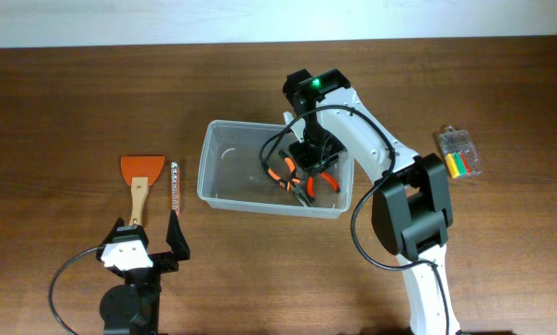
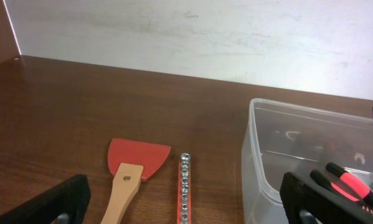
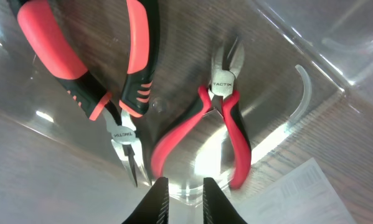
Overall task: Pack container
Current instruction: 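Carry the red pliers into the container and open the right gripper, then move the right gripper to the screwdriver pack and grasp its top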
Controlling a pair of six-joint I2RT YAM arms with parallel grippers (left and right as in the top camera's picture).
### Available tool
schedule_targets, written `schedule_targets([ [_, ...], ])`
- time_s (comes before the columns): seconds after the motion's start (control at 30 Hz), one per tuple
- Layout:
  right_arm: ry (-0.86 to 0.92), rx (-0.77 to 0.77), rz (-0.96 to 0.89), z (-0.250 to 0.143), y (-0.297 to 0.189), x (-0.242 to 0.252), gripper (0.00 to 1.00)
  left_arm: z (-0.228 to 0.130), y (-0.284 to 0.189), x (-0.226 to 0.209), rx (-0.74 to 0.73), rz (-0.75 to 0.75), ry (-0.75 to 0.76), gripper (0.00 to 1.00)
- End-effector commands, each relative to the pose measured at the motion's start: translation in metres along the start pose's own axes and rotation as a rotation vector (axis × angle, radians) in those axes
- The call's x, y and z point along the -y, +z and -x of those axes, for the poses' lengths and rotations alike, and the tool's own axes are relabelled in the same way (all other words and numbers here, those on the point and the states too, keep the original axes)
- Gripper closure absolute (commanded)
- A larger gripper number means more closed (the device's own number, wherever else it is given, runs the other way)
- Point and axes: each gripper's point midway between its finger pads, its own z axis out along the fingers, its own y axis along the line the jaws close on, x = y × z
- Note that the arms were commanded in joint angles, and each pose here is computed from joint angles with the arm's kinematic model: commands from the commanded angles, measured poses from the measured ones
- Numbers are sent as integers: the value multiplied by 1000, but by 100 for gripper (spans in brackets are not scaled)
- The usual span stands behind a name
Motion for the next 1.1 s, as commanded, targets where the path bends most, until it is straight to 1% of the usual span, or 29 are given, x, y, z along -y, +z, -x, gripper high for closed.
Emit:
schedule_targets([
  [0.0,-7,-9,0,-6,-4,1,83,-2,0,0,-1,-6,15,1],
  [0.1,-12,5,-1,-4,-18,0,83,-2,0,0,-1,-6,15,1],
  [0.17,-16,36,-3,0,-35,-1,83,-2,0,0,-1,-6,15,1],
  [0.33,-23,204,-16,13,-110,-3,81,-2,0,0,-1,-6,15,1],
  [0.4,23,316,-52,16,-151,11,76,-2,0,0,-1,-6,15,1],
  [0.5,111,433,-112,13,-189,41,65,-2,0,0,-1,-6,15,1],
  [0.53,143,461,-133,9,-200,56,60,-2,0,0,-1,-6,15,1],
  [0.57,179,479,-148,3,-208,72,52,-2,0,0,-1,-6,15,1],
  [0.6,206,484,-161,-1,-211,84,49,-2,0,0,-1,-6,15,1],
  [0.73,363,480,-186,-25,-214,153,49,-2,0,0,-1,-6,15,1],
  [0.8,442,458,-190,-44,-209,191,49,-2,0,0,-1,-6,15,1],
  [0.97,512,400,-205,-89,-197,256,45,-2,0,0,-1,-6,15,1],
  [1.07,566,365,-198,-112,-187,282,41,-2,0,0,-1,-6,15,1],
])
